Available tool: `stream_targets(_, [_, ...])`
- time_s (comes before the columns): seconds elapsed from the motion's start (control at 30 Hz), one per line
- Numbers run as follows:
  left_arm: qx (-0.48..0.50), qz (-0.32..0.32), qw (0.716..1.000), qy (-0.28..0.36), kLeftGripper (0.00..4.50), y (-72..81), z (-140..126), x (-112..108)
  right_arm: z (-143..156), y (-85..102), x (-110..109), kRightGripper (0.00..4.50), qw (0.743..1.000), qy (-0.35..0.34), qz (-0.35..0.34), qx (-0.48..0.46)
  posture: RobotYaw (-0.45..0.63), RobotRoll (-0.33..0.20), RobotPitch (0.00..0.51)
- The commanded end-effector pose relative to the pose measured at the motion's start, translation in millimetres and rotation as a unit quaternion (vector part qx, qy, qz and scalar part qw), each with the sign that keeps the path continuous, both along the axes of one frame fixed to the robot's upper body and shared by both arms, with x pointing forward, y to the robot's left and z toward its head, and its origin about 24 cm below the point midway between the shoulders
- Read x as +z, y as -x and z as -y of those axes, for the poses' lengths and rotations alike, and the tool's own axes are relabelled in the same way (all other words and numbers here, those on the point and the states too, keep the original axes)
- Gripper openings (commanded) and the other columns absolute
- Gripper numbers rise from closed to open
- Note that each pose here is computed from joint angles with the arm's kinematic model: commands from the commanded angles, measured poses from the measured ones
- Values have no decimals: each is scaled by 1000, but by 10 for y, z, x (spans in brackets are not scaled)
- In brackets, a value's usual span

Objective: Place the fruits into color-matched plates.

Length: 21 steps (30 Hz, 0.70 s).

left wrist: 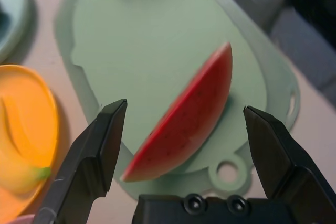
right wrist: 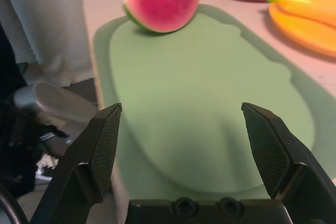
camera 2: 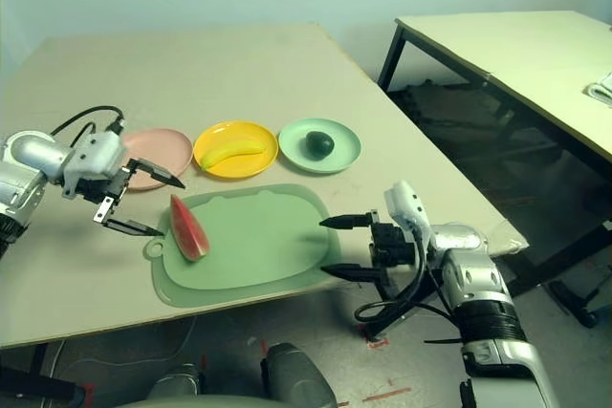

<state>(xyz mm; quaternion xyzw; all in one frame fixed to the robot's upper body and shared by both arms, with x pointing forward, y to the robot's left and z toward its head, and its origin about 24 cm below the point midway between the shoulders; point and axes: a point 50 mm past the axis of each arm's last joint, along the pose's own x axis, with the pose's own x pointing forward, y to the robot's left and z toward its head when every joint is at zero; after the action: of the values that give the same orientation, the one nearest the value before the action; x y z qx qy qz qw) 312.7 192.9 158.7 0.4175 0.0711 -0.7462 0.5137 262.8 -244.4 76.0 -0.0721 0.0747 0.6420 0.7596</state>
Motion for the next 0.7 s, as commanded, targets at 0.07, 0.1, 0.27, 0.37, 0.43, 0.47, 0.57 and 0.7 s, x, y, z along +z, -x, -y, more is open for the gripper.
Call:
stream_targets(0.07, [-56, 15, 998, -40, 4500, -16, 85, -78, -29, -30, 22, 4485, 1000, -6, 13, -6, -243, 0, 0])
stream_targets(0.1, [-64, 17, 997, -47, 4500, -20, 96, -91, -35, -30, 22, 4485, 1000, -6, 14, -6, -247, 0, 0])
stream_targets(0.27, [-99, 17, 993, -60, 4500, -33, 199, -196, -33, -29, 28, 4485, 1000, -11, 15, -22, -266, 0, 0])
stream_targets(0.37, [-111, 20, 991, -68, 4500, -49, 241, -268, -41, -25, 43, 4485, 999, -18, 15, -25, -273, 0, 0])
stream_targets(0.43, [-110, 16, 992, -61, 4500, -63, 280, -299, -50, -32, 62, 4485, 999, -20, 17, -26, -274, 0, 0])
stream_targets(0.47, [-110, 15, 992, -60, 4500, -67, 288, -313, -53, -41, 72, 4485, 999, -23, 17, -30, -272, 0, 0])
stream_targets(0.57, [-108, 16, 991, -73, 4500, -82, 266, -366, -60, -58, 96, 4485, 999, -25, 19, -32, -274, 0, 0])
stream_targets(0.7, [-98, 19, 991, -89, 3845, -125, 235, -418, -63, -110, 154, 4500, 999, -27, 21, -35, -274, 0, 0])
